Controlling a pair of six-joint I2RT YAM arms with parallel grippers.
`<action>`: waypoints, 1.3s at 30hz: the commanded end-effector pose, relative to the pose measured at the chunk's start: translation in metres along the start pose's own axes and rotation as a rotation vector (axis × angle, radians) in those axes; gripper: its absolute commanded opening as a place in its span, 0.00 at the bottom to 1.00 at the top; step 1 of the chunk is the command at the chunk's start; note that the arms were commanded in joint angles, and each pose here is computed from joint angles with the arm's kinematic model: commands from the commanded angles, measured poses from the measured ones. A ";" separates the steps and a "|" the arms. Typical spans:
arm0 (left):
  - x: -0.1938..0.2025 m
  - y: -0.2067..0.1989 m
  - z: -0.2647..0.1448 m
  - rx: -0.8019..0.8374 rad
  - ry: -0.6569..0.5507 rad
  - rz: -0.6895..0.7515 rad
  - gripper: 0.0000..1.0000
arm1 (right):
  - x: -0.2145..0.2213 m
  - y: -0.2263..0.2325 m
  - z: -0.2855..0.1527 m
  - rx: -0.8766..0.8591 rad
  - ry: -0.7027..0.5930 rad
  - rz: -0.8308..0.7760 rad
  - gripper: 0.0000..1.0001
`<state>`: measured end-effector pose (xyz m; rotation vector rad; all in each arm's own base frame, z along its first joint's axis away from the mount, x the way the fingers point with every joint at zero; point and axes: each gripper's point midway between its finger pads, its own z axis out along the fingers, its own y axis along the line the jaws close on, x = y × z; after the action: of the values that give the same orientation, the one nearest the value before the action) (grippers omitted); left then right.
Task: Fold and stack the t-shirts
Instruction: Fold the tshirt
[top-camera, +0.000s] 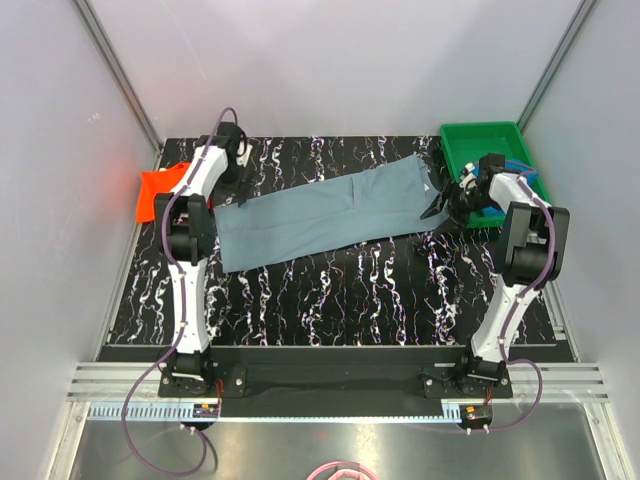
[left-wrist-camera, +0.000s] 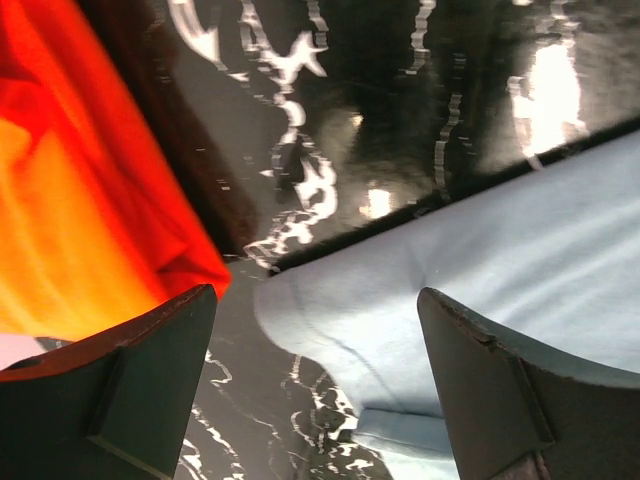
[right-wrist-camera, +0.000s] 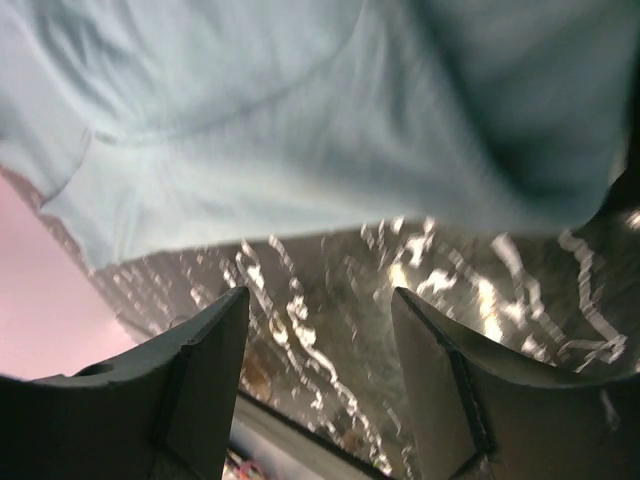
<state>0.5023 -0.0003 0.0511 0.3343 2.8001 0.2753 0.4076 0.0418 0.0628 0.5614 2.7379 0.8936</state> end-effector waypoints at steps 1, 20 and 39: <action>-0.018 0.026 -0.006 -0.072 -0.063 -0.011 0.89 | -0.035 -0.004 0.002 0.073 -0.087 -0.025 0.66; 0.001 0.014 0.008 0.006 0.007 -0.006 0.57 | -0.048 -0.022 0.032 0.284 -0.075 -0.154 0.33; 0.032 0.000 0.002 0.069 0.093 -0.014 0.05 | -0.058 -0.013 0.030 0.277 -0.101 -0.194 0.25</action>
<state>0.4834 0.0088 0.0204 0.3312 2.9070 0.2327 0.4505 0.0238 0.0271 0.4126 2.8203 0.4576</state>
